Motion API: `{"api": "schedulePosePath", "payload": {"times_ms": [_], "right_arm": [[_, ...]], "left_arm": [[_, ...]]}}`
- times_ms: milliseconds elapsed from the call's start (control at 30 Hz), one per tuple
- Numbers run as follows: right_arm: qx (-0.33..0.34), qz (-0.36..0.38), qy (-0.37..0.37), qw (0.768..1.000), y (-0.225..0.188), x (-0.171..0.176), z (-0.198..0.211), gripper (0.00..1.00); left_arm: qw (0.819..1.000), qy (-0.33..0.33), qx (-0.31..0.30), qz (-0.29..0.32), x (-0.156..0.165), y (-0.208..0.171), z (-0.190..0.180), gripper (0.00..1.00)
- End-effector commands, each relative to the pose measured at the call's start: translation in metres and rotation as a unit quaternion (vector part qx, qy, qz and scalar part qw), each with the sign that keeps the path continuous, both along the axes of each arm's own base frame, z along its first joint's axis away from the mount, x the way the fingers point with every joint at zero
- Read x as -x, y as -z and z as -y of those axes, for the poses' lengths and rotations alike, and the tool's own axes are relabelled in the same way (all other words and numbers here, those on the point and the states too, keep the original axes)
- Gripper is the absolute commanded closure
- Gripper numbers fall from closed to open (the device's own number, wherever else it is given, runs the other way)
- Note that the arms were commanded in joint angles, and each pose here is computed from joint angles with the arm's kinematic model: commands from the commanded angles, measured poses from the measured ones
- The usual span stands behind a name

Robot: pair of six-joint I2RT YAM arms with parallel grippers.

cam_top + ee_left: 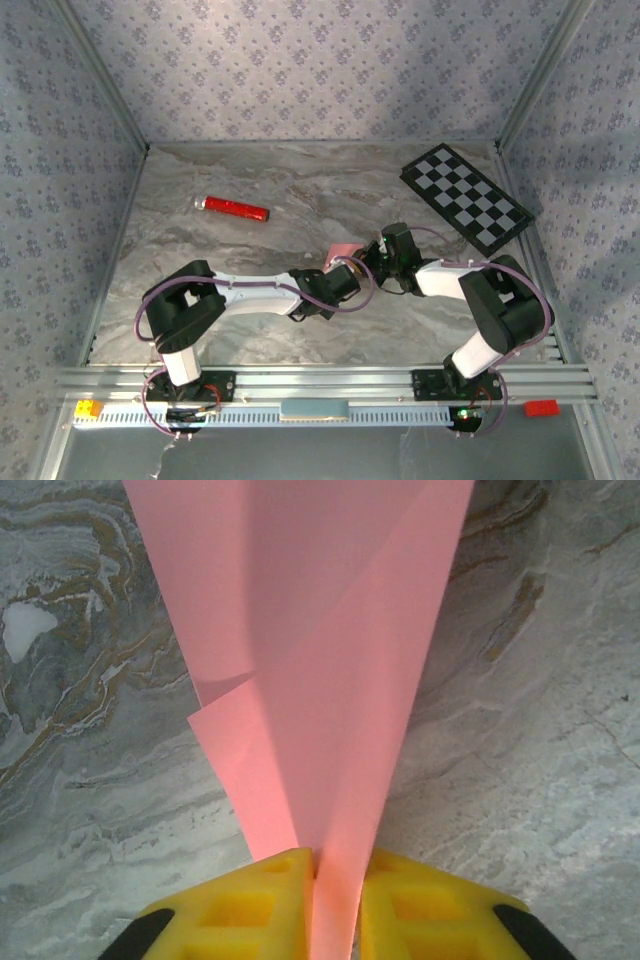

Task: Fold a paper plane with a square sheet of paper (pick it up from the middle)
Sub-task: Fold the wing for the fifth time at the center of the table.

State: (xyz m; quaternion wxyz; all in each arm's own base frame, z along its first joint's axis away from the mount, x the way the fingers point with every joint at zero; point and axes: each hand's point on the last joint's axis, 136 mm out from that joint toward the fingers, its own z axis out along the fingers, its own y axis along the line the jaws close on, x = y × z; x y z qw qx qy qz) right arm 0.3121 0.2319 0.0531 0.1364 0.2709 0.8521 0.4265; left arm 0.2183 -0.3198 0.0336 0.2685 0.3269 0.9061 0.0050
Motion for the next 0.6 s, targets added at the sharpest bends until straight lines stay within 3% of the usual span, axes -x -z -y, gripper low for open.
{"api": "schedulePosePath", "payload": {"times_ms": [0, 300, 567], "right_arm": [[0.005, -0.006, 0.011, 1.0, 0.0012, 0.0018, 0.0062, 0.96], [0.009, -0.007, 0.01, 1.0, 0.0023, 0.0037, 0.0074, 0.94], [0.014, -0.005, 0.01, 1.0, 0.0027, 0.0054, 0.0099, 0.9]], "left_arm": [[1.0, -0.004, -0.004, 0.009, -0.0013, -0.0019, -0.0014, 0.88], [1.0, -0.014, 0.012, -0.006, -0.0021, -0.002, -0.0002, 1.0], [0.997, -0.03, 0.056, -0.038, -0.0013, -0.0012, 0.0006, 1.0]]}}
